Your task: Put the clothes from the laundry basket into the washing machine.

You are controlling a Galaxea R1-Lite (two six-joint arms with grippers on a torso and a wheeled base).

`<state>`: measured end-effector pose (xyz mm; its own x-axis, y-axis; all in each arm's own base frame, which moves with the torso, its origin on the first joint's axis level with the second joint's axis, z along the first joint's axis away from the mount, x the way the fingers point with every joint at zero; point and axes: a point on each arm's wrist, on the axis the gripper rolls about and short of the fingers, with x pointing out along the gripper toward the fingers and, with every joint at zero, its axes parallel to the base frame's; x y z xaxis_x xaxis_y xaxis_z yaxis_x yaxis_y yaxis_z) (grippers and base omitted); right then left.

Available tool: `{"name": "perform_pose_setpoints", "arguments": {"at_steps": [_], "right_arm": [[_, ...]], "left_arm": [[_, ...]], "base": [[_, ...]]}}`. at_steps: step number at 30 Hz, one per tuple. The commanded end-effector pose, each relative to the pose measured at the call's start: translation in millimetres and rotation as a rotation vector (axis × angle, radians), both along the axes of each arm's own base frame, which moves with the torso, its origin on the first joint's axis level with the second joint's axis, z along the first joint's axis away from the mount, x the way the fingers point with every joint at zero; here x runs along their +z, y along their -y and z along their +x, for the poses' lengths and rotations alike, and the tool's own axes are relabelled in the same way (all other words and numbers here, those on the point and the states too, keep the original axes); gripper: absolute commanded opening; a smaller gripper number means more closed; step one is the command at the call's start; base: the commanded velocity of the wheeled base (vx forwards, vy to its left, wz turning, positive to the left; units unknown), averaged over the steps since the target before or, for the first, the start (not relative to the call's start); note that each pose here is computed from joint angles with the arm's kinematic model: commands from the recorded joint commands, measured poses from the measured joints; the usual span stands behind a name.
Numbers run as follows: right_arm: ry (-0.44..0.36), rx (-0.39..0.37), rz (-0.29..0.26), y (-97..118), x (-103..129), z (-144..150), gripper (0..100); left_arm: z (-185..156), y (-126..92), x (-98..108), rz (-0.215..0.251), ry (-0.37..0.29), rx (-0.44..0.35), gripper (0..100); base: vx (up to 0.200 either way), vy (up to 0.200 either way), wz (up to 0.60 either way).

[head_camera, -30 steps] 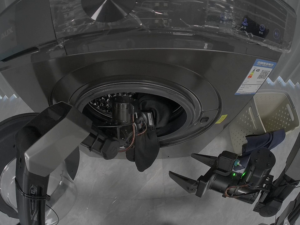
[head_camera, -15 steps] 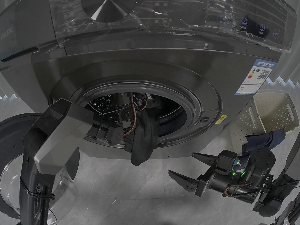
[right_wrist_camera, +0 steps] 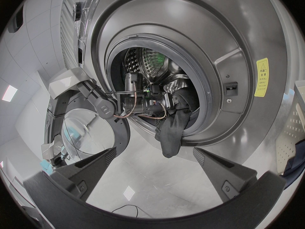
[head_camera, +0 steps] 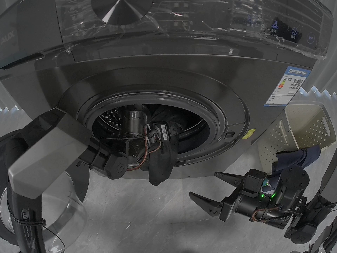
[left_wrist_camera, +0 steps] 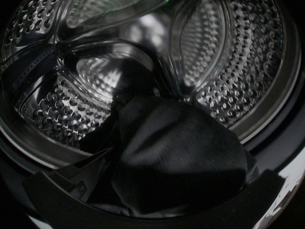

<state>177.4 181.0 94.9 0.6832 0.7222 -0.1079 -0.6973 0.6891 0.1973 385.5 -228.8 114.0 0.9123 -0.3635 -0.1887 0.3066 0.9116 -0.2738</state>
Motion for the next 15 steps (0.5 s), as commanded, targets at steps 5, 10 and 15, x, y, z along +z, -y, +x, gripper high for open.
{"name": "perform_pose_setpoints", "arguments": {"at_steps": [5,10,15], "right_arm": [[-0.001,0.002,0.000,-0.3,-0.3,-0.1,100],[-0.001,0.002,0.000,-0.3,-0.3,-0.1,100],[0.000,0.002,-0.001,-0.3,-0.3,-0.1,100]], "left_arm": [[-15.4,-0.7,-13.7,0.083,-0.064,-0.038,100],[-9.4,0.7,-35.3,0.120,-0.095,-0.040,0],[-0.7,3.6,-34.0,0.103,-0.071,-0.033,0]], "base": [[0.000,0.000,0.00],[0.000,0.000,0.00],[0.000,0.000,0.00]]}}
